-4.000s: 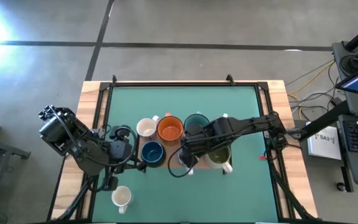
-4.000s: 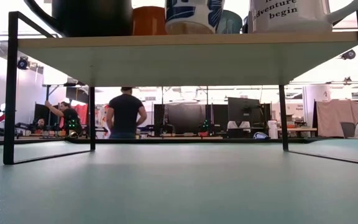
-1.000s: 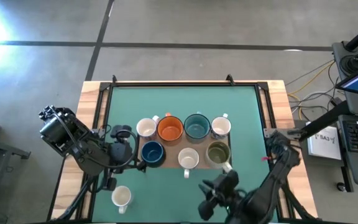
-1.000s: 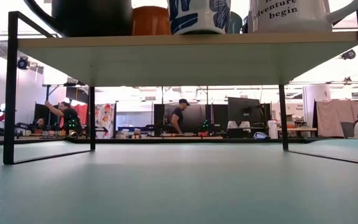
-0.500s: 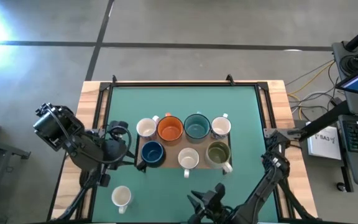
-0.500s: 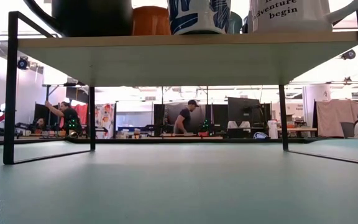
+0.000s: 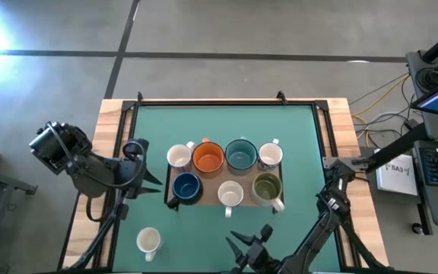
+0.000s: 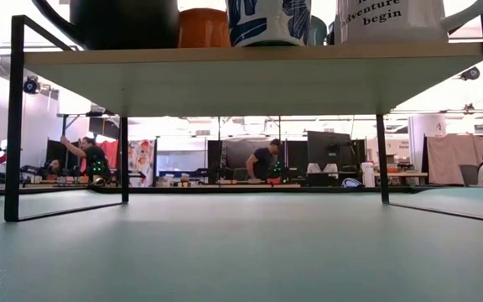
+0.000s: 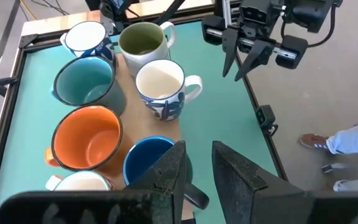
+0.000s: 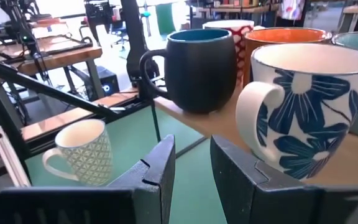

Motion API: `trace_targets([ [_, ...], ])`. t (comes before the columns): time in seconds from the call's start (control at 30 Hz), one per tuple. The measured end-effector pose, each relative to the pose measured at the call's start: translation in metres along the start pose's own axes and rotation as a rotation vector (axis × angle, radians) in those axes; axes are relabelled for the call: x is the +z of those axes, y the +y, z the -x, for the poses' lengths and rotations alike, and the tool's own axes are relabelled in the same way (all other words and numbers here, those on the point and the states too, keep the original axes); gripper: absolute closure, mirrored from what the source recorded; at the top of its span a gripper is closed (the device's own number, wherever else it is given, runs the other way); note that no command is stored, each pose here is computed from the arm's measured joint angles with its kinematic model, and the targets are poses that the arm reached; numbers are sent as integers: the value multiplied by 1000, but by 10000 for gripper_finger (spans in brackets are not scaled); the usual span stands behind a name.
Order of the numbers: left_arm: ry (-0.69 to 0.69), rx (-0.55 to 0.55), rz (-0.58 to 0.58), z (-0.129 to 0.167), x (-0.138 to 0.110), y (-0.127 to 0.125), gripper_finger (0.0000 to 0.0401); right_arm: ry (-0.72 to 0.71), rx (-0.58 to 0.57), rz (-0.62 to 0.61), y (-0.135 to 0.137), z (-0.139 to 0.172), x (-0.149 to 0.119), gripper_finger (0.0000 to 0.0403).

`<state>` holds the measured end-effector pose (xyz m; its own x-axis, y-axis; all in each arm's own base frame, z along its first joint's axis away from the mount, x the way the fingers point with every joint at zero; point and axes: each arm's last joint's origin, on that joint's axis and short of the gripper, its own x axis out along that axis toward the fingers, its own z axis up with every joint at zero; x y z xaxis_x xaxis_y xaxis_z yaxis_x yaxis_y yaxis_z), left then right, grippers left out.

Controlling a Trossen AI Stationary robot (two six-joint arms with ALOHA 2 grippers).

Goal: Place coffee mugs
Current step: Put the blue patterned mug on the shelf

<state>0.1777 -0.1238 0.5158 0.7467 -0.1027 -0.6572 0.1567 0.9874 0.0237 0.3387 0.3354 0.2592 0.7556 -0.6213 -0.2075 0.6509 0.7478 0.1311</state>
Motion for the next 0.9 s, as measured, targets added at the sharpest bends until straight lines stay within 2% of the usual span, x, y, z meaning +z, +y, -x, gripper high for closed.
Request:
trace_targets([
  [0.2,-1,0,-2,0,0,0,340,-12,-16,16,-1,-6,2,312],
  [0.37,-1,0,-4,0,0,0,340,74,-24,-35,-2,-14,3,314],
  [0.7,-3,0,-3,1,0,1,340,122,-13,-25,-2,-11,9,334],
  [0.9,-11,22,-3,1,0,1,340,123,-16,-3,-4,-11,9,312],
])
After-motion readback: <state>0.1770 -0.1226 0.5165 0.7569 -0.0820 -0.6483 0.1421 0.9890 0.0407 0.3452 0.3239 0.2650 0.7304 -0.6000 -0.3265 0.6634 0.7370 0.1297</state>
